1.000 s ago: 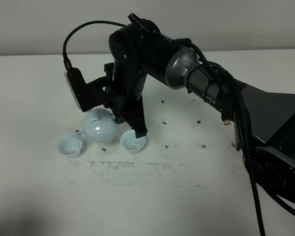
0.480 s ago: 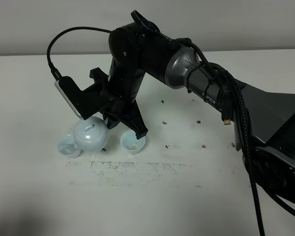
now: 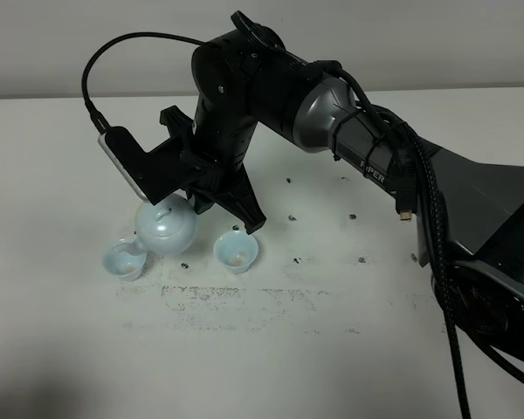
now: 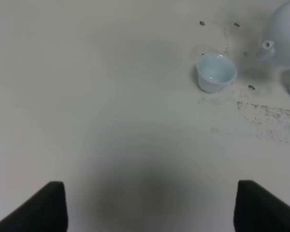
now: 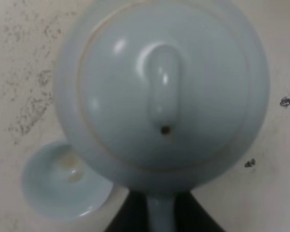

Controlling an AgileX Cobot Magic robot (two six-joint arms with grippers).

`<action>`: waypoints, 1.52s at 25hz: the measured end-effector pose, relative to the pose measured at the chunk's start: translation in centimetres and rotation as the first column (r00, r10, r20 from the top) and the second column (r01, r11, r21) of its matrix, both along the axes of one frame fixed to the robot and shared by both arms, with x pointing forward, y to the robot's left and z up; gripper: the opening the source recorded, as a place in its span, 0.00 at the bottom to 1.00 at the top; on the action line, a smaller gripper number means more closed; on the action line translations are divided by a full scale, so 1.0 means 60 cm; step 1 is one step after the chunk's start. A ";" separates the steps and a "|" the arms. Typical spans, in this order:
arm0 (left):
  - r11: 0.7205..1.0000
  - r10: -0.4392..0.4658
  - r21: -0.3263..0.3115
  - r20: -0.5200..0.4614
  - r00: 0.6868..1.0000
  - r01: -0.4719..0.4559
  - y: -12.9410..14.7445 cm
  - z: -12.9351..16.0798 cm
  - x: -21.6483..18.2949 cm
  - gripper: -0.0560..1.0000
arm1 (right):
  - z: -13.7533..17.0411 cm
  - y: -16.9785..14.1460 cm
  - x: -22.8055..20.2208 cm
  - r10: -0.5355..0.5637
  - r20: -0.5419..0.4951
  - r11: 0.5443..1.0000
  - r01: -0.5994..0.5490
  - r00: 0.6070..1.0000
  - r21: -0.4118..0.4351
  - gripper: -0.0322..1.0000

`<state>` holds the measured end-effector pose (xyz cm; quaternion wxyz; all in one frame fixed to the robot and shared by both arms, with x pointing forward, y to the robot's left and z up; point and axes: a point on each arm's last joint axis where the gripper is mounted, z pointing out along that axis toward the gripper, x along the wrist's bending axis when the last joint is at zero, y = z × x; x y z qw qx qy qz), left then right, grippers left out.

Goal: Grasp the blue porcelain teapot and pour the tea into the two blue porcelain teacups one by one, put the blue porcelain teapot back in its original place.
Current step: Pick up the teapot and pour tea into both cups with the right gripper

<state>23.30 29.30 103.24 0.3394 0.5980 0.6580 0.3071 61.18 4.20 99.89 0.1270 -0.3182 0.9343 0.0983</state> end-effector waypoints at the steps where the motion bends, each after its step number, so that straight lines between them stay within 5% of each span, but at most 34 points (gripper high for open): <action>1: 1.000 0.000 0.000 0.000 1.000 0.000 0.000 0.000 0.000 0.69 | 0.000 0.000 0.001 0.011 0.011 1.000 -0.011 1.000 0.001 0.07; 9: 1.000 0.000 0.000 0.000 1.000 0.000 0.000 0.000 0.000 0.69 | 0.003 0.011 0.024 0.065 0.181 0.996 -0.074 0.981 0.043 0.07; 17: 1.000 0.000 0.000 0.000 1.000 0.000 0.000 0.000 0.000 0.69 | -0.041 0.028 0.038 0.102 0.256 0.995 -0.099 0.961 -0.026 0.07; 38: 1.000 0.000 0.000 0.000 1.000 0.000 0.000 0.000 0.000 0.69 | -0.029 0.061 0.020 0.170 0.430 0.983 -0.119 0.887 -0.143 0.07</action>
